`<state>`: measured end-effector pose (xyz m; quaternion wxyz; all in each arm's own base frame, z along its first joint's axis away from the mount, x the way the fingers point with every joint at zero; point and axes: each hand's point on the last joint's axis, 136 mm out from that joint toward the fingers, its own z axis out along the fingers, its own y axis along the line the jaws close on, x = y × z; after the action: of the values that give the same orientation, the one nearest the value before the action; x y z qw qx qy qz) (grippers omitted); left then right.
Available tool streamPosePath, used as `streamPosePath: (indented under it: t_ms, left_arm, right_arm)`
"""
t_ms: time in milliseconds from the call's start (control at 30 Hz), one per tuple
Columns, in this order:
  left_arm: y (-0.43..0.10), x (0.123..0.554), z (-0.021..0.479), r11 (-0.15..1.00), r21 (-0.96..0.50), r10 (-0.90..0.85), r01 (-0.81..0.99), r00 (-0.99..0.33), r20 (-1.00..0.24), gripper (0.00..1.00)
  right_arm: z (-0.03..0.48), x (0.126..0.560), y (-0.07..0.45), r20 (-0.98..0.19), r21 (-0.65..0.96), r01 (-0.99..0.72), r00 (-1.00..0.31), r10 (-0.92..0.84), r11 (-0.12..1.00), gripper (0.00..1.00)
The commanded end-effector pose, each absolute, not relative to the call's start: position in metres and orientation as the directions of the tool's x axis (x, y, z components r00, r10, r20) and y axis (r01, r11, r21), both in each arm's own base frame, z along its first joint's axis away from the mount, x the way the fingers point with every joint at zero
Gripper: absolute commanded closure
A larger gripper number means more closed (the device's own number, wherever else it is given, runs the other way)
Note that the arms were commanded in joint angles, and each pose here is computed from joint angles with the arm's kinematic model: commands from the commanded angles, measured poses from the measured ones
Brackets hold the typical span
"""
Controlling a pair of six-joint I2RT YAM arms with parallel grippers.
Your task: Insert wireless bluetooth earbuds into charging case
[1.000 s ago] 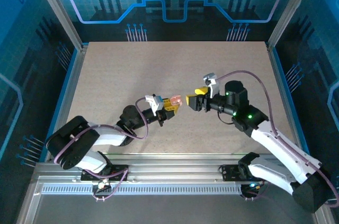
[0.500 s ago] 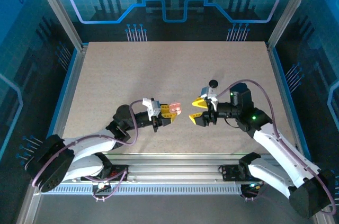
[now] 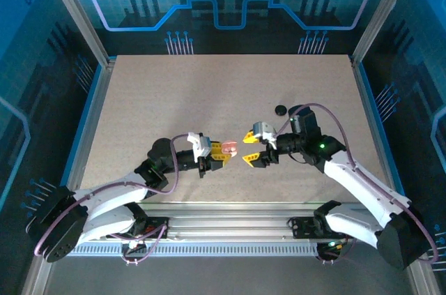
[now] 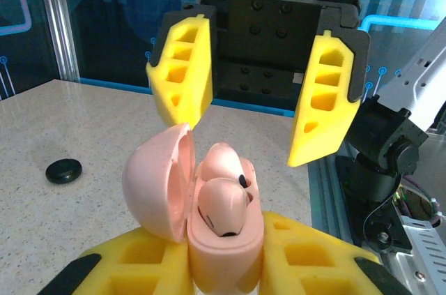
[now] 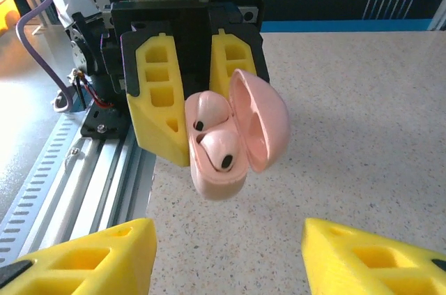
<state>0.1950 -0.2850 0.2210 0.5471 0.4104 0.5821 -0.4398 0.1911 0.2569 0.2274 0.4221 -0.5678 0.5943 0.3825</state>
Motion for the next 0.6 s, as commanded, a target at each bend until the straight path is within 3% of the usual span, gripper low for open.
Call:
streamPosePath:
  t_ms: [0,567]
  left_arm:
    - [-0.287,0.187,0.234,0.241,-0.012,-0.012,0.971,-0.009,-1.0,0.77]
    - [-0.285,0.187,0.231,0.256,-0.011,-0.004,0.967,-0.01,-1.0,0.77]
  right_arm:
    - [0.234,0.189,0.268,-0.932,-0.058,-0.998,0.05,-0.358,0.014,0.42]
    - [0.238,0.171,0.286,-0.934,-0.075,-0.989,0.115,-0.337,-0.129,0.51]
